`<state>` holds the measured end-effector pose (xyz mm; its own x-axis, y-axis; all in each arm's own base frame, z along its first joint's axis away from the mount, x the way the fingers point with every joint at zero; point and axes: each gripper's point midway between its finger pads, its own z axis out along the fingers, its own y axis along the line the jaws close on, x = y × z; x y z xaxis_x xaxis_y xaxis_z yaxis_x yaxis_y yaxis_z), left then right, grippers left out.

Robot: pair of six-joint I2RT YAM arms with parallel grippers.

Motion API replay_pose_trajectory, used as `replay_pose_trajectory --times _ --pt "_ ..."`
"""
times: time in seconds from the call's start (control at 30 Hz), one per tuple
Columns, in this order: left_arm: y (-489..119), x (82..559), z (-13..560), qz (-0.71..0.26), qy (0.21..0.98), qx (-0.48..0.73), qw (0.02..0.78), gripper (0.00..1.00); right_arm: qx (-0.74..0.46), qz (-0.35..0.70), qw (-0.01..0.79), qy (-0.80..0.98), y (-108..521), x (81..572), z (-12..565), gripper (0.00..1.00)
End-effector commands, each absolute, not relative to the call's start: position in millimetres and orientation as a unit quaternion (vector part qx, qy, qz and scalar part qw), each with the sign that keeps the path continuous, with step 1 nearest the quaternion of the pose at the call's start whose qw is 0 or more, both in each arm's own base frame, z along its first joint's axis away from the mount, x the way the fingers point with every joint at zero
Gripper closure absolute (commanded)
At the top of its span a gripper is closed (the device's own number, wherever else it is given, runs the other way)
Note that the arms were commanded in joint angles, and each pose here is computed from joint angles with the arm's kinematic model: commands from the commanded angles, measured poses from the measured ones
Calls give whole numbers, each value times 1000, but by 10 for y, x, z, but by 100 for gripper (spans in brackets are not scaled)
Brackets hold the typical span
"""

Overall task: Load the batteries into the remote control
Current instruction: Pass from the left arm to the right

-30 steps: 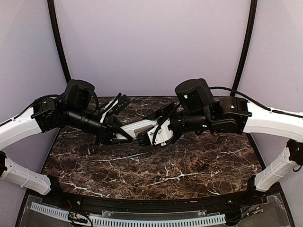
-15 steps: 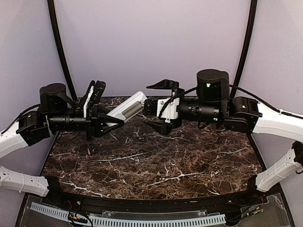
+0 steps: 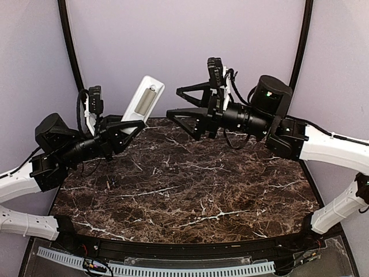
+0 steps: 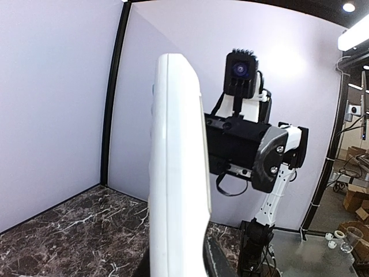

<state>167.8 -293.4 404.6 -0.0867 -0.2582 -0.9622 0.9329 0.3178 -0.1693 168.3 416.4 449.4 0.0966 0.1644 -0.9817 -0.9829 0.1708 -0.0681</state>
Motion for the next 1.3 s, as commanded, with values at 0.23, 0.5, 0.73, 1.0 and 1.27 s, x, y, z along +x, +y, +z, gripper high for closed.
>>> replay_pose_trajectory --times 0.23,0.5,0.73,1.0,1.27 --pt "-2944 1563 4239 -550 497 297 601 100 -404 637 491 436 4588 1499 4871 26" --pt "-2989 1599 4157 -547 508 299 595 100 -418 641 487 421 4750 1439 4896 49" --pt "-2993 1592 4174 -547 504 302 596 100 -428 636 480 426 4809 1441 4842 77" --pt "-3003 1597 4158 -542 509 306 594 100 -449 620 476 432 4778 1394 4816 96" --pt "-3041 1531 3930 -493 551 371 562 12 -480 549 497 470 4541 1416 4814 100"
